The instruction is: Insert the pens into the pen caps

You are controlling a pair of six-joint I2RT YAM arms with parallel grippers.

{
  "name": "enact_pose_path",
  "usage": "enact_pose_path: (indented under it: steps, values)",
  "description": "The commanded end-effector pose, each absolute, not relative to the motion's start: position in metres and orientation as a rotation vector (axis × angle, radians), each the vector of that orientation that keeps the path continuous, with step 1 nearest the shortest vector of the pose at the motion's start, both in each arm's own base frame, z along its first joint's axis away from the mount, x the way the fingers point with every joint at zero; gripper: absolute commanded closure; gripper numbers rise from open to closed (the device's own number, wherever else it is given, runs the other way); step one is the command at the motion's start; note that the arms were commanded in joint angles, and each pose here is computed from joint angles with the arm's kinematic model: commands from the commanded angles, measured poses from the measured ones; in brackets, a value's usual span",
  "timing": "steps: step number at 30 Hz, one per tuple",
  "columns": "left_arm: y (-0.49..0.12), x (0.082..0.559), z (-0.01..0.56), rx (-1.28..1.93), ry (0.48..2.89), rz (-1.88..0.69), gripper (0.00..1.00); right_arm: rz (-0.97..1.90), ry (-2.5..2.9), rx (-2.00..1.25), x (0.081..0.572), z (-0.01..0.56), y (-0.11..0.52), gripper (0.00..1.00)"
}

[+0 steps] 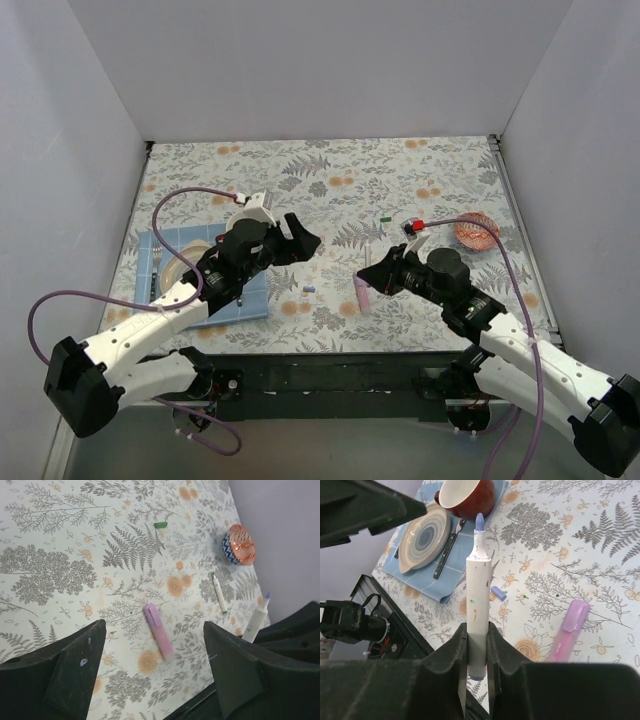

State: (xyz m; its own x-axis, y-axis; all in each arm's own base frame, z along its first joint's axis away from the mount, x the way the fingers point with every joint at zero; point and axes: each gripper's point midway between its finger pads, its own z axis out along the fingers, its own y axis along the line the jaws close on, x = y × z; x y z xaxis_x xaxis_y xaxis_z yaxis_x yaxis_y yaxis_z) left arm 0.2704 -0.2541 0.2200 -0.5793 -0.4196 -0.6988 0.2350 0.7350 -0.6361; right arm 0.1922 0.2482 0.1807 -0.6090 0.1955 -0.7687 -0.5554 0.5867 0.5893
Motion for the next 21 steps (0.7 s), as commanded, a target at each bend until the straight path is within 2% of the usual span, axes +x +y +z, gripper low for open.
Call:
enact_pose_path:
  steps: [1, 5, 8, 12, 15, 18, 21]
  values:
    - [-0.240, 0.251, 0.222, 0.279, 1.981, -0.715, 0.24, 0.996, 1.897, -0.289, 0.202, 0.197, 0.236, 0.99]
    - [-0.239, 0.246, 0.210, 0.735, 1.929, -0.537, 0.24, 0.993, 1.869, -0.291, 0.198, 0.198, 0.230, 0.99]
    - [-0.239, 0.255, 0.198, 0.958, 1.934, -0.410, 0.21, 0.996, 1.841, -0.289, 0.195, 0.202, 0.226, 0.99]
    - [-0.248, 0.259, 0.170, 1.241, 1.899, -0.348, 0.24, 0.996, 1.820, -0.307, 0.190, 0.210, 0.223, 0.99]
    - [-0.249, 0.245, 0.137, 1.545, 1.836, -0.358, 0.23, 0.989, 1.802, -0.307, 0.187, 0.214, 0.218, 0.99]
    - [-0.253, 0.237, 0.118, 1.700, 1.763, -0.385, 0.23, 0.978, 1.774, -0.295, 0.186, 0.219, 0.213, 0.99]
    - [-0.260, 0.230, 0.108, 1.778, 1.708, -0.448, 0.28, 0.967, 1.765, -0.292, 0.186, 0.219, 0.210, 0.99]
